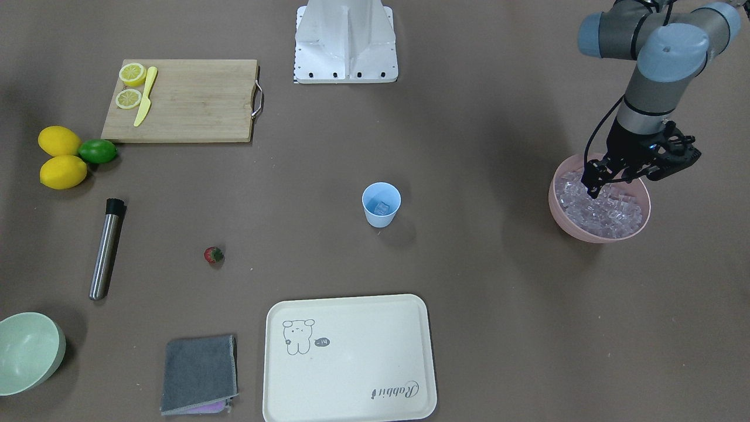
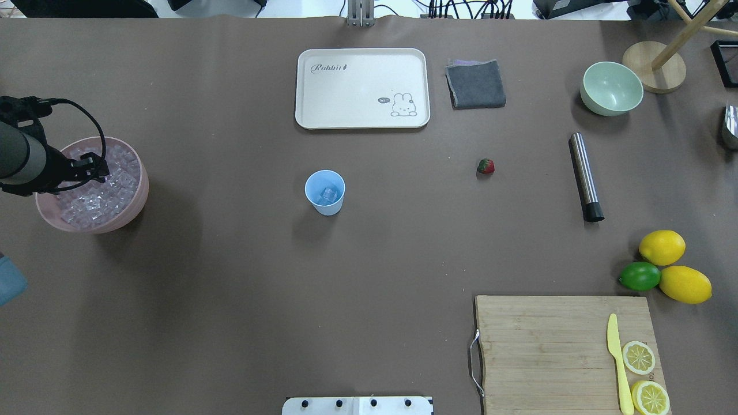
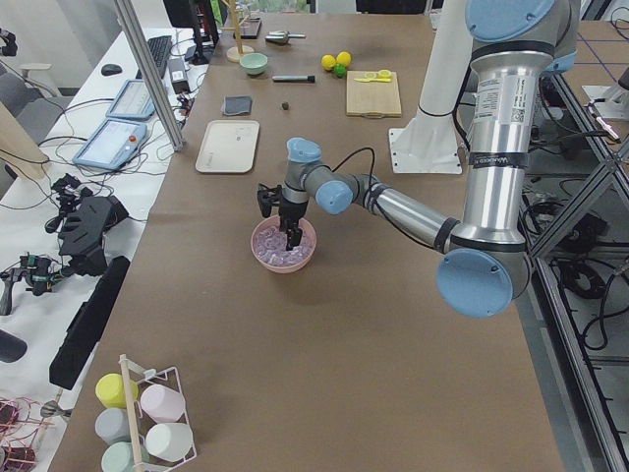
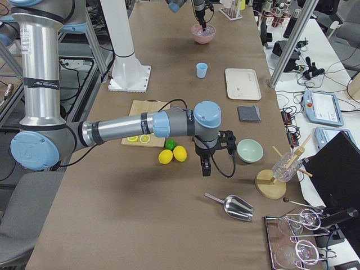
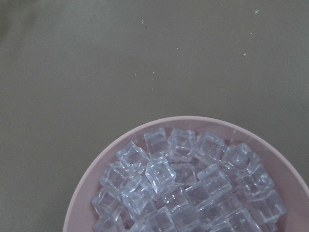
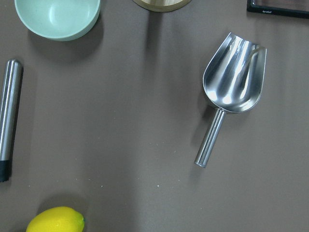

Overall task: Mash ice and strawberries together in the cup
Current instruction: 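Lower the left gripper into the pink bowl and grasp ice cubes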

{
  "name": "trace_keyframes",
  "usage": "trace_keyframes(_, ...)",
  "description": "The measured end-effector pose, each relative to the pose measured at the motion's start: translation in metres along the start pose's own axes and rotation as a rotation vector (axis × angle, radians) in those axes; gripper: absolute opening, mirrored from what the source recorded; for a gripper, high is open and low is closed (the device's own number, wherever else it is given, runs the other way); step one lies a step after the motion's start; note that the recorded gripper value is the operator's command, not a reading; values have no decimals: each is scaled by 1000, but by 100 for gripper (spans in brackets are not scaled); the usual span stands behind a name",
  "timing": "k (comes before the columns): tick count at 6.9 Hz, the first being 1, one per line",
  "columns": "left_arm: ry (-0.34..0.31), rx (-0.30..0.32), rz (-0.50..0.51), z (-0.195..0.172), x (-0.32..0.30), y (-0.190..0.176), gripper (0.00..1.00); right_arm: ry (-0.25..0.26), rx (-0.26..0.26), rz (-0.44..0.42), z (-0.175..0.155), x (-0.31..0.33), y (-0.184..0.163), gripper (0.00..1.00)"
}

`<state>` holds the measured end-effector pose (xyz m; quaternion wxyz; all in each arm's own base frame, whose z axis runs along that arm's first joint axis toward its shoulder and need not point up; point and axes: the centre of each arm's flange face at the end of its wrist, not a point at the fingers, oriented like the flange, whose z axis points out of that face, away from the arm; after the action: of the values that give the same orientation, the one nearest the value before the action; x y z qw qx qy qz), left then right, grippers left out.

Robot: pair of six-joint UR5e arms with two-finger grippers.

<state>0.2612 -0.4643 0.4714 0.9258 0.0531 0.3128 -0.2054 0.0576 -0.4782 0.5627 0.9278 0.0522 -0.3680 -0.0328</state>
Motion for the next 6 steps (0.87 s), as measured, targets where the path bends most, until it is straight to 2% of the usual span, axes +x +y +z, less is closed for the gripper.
trace_keyframes(4,-7,-12,24,15,7,9,59,2,-1,1,0,0,0,100)
trace_keyframes(6,-3,-11,29,23,4,9,55,2,1,-1,0,0,-1,100)
